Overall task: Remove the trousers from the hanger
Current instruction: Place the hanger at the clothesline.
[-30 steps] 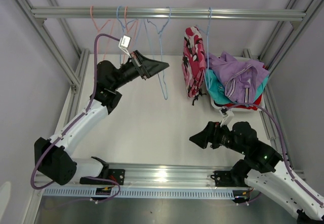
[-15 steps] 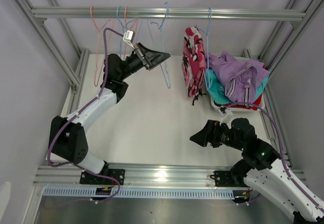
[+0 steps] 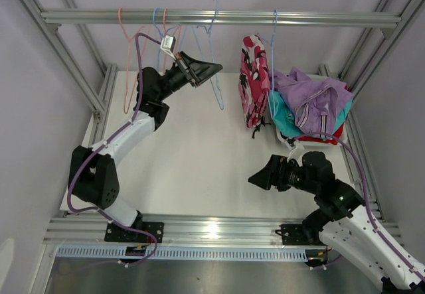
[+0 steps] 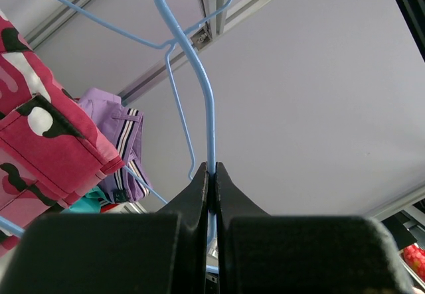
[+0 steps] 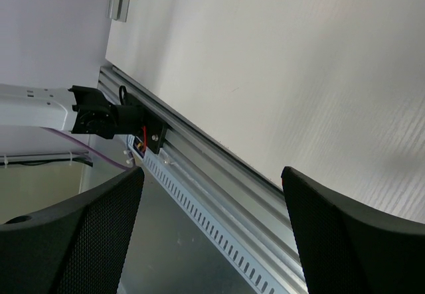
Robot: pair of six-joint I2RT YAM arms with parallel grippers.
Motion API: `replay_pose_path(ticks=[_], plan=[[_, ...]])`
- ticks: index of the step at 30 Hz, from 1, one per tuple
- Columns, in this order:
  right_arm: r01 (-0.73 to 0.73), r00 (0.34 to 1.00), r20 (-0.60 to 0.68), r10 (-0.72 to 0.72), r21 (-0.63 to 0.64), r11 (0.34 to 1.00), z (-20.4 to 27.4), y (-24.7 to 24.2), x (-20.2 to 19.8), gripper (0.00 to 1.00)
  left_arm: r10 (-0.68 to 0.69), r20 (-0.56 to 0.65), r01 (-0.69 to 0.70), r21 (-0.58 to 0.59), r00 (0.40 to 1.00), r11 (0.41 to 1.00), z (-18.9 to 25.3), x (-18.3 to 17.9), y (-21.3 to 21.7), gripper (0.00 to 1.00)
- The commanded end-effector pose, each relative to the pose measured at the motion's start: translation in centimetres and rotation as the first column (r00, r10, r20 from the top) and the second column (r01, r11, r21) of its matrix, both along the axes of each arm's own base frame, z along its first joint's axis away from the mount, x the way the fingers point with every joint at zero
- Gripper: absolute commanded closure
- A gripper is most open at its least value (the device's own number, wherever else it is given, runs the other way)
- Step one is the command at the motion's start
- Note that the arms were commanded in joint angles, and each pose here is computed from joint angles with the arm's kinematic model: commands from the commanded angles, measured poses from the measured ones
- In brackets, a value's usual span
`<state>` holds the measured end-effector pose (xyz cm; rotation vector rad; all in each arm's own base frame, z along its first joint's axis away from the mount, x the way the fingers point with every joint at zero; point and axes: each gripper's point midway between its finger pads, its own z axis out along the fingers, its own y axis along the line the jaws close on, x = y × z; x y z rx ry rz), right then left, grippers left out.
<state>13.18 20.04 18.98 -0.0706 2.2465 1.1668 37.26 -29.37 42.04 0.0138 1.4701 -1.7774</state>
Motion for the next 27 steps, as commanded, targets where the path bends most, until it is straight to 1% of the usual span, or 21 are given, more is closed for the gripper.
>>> replay_pose_path(ticks=[1, 10, 14, 15, 16, 17, 19, 20, 21, 22, 23, 27], plan=[[-0.033, 0.999, 0.038, 0.032, 0.028, 0.999, 0.7, 0.5, 0.2, 0.11, -0.006, 0.068, 0.008, -0.027, 0.998, 1.0, 1.0, -0.6, 0.6, 1.0], [-0.026, 0.999, 0.027, 0.025, 0.035, 0.999, 0.0, 0.2, 0.0, 0.11, 0.024, 0.04, -0.024, 0.001, 0.999, 1.0, -0.4, -0.5, 1.0, 0.99], [-0.027, 0.999, 0.026, 0.026, 0.041, 0.999, -0.3, 0.2, 0.0, 0.11, 0.053, 0.023, -0.053, 0.037, 0.998, 0.998, -1.4, -0.4, 1.3, 0.91], [-0.03, 0.999, 0.026, 0.029, 0.045, 0.999, -0.2, 0.2, -0.1, 0.11, 0.058, 0.025, -0.059, 0.042, 0.998, 0.997, -1.4, -0.4, 1.3, 0.84], [-0.03, 0.999, 0.024, 0.029, 0.048, 0.998, -0.3, 0.3, -0.1, 0.11, 0.063, 0.028, -0.064, 0.05, 0.998, 0.997, -1.5, -0.4, 1.3, 0.79], [-0.03, 0.999, 0.02, 0.03, 0.049, 0.998, -0.5, 0.3, -0.1, 0.11, 0.067, 0.023, -0.068, 0.057, 0.997, 0.996, -1.6, -0.5, 1.4, 0.71], [-0.031, 0.999, 0.019, 0.03, 0.056, 0.998, -0.6, 0.3, -0.2, 0.11, 0.073, 0.025, -0.075, 0.07, 0.997, 0.995, -1.8, -0.5, 1.4, 0.69], [-0.03, 0.999, 0.021, 0.029, 0.06, 0.998, -0.6, 0.3, -0.2, 0.11, 0.076, 0.025, -0.078, 0.074, 0.997, 0.994, -1.9, -0.5, 1.5, 0.67], [-0.032, 0.999, 0.02, 0.031, 0.063, 0.998, -0.7, 0.3, -0.2, 0.11, 0.078, 0.022, -0.08, 0.077, 0.997, 0.994, -2.0, -0.6, 1.5, 0.59], [-0.033, 0.999, 0.021, 0.031, 0.067, 0.997, -0.6, 0.3, -0.3, 0.11, 0.08, 0.023, -0.081, 0.082, 0.997, 0.993, -2.2, -0.7, 1.6, 0.54], [-0.033, 0.999, 0.021, 0.031, 0.067, 0.997, -0.7, 0.3, -0.3, 0.11, 0.082, 0.018, -0.083, 0.086, 0.996, 0.993, -2.5, -0.8, 1.6, 0.46], [-0.038, 0.999, 0.016, 0.037, 0.071, 0.997, -1.1, 0.3, -0.5, 0.11, 0.09, 0.016, -0.091, 0.105, 0.996, 0.99, -2.9, -1.3, 1.9, 0.33]])
